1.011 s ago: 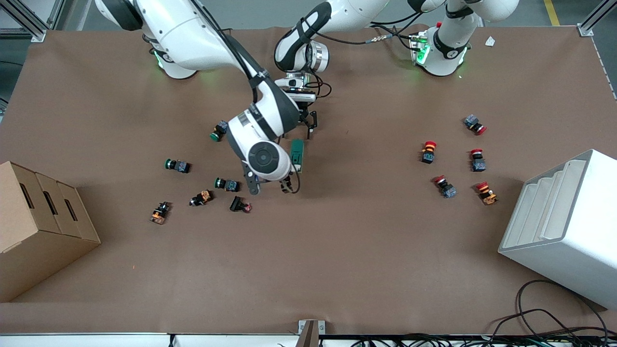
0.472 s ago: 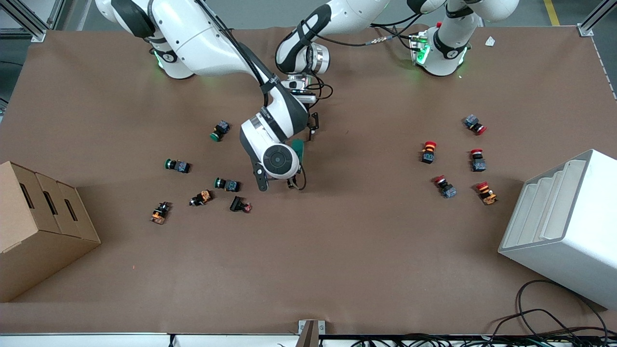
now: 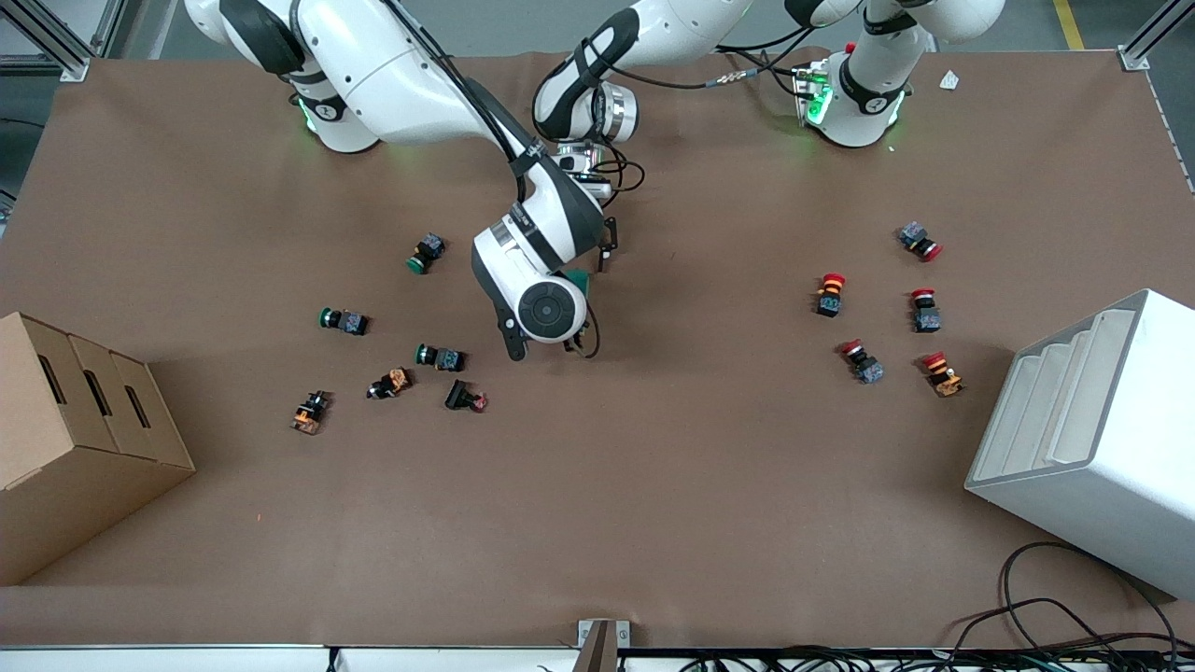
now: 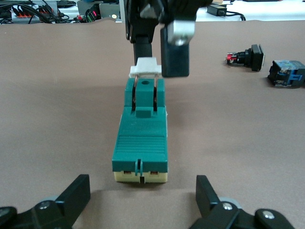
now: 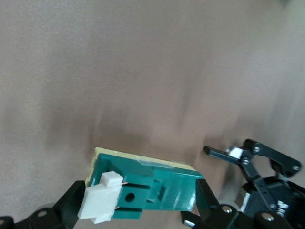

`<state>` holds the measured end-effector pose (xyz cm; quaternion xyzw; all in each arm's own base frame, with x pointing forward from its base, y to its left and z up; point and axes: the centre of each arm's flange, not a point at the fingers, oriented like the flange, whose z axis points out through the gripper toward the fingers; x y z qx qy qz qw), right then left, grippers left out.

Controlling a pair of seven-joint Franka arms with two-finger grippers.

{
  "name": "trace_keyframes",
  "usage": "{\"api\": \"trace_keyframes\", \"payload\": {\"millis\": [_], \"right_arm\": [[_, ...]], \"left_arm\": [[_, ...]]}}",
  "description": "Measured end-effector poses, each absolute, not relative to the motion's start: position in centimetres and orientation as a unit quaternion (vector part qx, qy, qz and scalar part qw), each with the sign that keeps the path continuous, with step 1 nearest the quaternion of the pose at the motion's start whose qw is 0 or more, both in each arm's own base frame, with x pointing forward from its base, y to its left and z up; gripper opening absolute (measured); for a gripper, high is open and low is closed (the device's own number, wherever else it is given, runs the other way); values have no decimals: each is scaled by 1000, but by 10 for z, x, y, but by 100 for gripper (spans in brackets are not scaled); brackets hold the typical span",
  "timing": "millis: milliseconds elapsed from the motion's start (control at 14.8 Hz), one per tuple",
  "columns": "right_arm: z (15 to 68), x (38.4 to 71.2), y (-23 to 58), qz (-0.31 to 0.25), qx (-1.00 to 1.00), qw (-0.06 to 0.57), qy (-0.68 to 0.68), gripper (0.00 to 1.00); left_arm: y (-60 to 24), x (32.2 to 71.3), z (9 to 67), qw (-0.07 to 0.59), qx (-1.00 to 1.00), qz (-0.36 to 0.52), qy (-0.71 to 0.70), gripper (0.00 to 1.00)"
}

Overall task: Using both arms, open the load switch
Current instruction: 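Press the white lever down with the right gripper to close it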

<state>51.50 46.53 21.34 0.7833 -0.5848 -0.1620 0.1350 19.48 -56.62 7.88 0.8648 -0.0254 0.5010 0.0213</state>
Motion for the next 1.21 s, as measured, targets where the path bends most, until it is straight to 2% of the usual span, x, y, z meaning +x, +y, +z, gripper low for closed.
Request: {"api": "trace_keyframes", "payload": {"millis": [404, 1213], "right_arm": [[226, 502, 469, -185, 783, 181, -565, 100], [237, 482, 481, -210, 784, 207, -546, 100]], "left_arm": [[-566, 195, 79, 21, 865, 501, -25, 99], [-566, 195, 78, 21, 864, 502, -26, 99]]}}
